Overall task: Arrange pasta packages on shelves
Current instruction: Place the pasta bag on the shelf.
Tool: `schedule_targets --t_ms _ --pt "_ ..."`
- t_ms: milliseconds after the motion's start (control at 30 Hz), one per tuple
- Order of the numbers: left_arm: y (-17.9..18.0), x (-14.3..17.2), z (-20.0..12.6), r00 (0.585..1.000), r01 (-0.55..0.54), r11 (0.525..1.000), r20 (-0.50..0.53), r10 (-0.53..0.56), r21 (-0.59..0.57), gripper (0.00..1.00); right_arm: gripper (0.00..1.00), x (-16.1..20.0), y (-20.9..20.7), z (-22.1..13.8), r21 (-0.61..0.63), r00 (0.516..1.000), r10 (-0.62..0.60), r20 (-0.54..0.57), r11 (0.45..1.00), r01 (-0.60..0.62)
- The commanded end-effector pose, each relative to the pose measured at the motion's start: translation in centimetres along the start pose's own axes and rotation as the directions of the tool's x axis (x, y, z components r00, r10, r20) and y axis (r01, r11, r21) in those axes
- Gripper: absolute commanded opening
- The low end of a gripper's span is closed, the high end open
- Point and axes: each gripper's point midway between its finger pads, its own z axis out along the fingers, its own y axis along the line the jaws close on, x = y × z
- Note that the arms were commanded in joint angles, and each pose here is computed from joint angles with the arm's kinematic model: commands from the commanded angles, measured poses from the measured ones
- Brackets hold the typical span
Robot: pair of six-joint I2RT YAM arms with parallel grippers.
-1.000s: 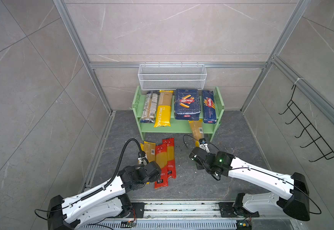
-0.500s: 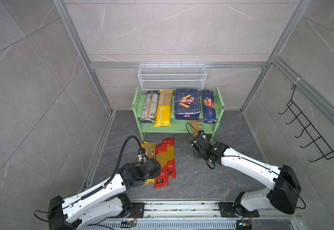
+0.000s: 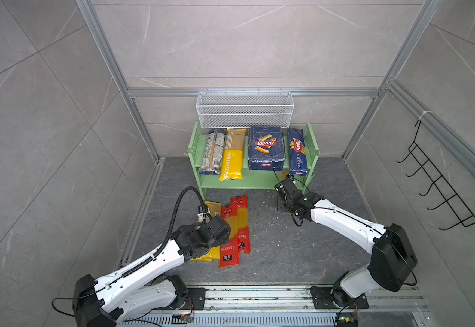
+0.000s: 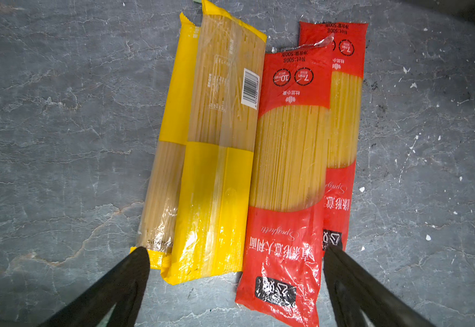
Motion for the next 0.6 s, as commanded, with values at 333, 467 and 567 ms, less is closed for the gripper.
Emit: schedule_targets --t_ms 333,467,567 --pt "-1.6 -1.9 -0.5 1.0 -0.011 1.0 0.01 0.011 0.03 0.97 0.0 -6.1 -0.6 1.5 -0.019 0.987 0.074 0.141 0.997 -0.072" --pt "-1.9 -2.0 -0.5 1.0 -0.013 0.999 0.007 0.013 0.029 0.97 0.0 -6.4 -0.9 1.9 -0.016 0.988 0.07 0.135 0.997 -0.069" --pt "-1.9 -2.1 -0.4 1.0 -0.01 1.0 0.006 0.01 0.026 0.97 0.0 -6.5 -1.4 2.6 -0.001 0.99 0.071 0.124 0.997 -0.072"
